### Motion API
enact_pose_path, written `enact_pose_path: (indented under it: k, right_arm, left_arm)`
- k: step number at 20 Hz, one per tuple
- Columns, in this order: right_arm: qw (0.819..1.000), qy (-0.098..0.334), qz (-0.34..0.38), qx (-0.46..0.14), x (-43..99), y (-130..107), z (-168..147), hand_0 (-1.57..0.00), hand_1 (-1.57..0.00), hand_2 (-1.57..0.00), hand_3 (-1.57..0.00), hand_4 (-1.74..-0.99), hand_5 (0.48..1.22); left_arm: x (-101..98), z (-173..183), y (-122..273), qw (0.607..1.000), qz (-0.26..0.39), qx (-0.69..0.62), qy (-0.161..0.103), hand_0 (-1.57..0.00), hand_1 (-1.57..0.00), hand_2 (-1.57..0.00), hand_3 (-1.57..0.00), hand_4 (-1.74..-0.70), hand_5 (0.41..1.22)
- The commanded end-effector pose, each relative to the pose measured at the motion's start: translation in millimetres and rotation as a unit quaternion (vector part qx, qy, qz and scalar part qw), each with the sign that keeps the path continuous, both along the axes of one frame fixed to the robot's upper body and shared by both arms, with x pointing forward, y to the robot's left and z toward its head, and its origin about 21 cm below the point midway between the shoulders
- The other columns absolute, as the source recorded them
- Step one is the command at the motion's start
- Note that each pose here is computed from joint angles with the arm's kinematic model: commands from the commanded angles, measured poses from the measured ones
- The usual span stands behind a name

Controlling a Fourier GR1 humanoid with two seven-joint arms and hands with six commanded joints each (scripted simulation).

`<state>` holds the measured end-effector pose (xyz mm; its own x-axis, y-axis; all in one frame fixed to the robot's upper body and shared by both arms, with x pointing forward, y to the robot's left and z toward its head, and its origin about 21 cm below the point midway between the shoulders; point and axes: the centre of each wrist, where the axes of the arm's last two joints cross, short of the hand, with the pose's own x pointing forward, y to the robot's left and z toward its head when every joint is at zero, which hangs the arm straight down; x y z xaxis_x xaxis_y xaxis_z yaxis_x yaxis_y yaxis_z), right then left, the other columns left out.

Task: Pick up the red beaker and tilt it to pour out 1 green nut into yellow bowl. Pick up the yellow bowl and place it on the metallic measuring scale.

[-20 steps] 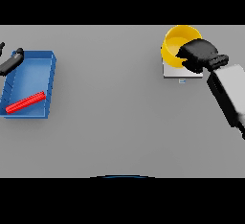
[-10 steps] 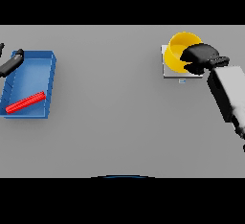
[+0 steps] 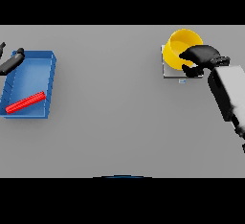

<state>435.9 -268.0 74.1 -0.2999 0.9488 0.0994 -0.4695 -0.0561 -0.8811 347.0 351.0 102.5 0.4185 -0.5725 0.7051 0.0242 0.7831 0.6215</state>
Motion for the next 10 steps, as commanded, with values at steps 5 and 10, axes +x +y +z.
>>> enact_pose_path:
  k: [5, 10]
  right_arm:
    - [1.0, 0.002, 0.018, -0.015, -0.1, -4.9, -0.5, -0.12, -0.19, -0.31, -0.41, -1.456, 0.827]
    - [1.0, 0.016, 0.002, -0.021, -0.5, -5.0, -1.4, -0.04, -0.06, -0.1, -0.27, -1.41, 0.759]
  left_arm:
    - [0.7, -1.7, -6.1, 1.0, 0.001, 0.002, -0.003, 0.0, 0.0, 0.0, 0.0, -0.72, 0.7]
    - [3.3, 0.2, -4.3, 1.0, 0.003, 0.003, -0.002, 0.0, 0.0, 0.0, 0.0, -0.72, 0.693]
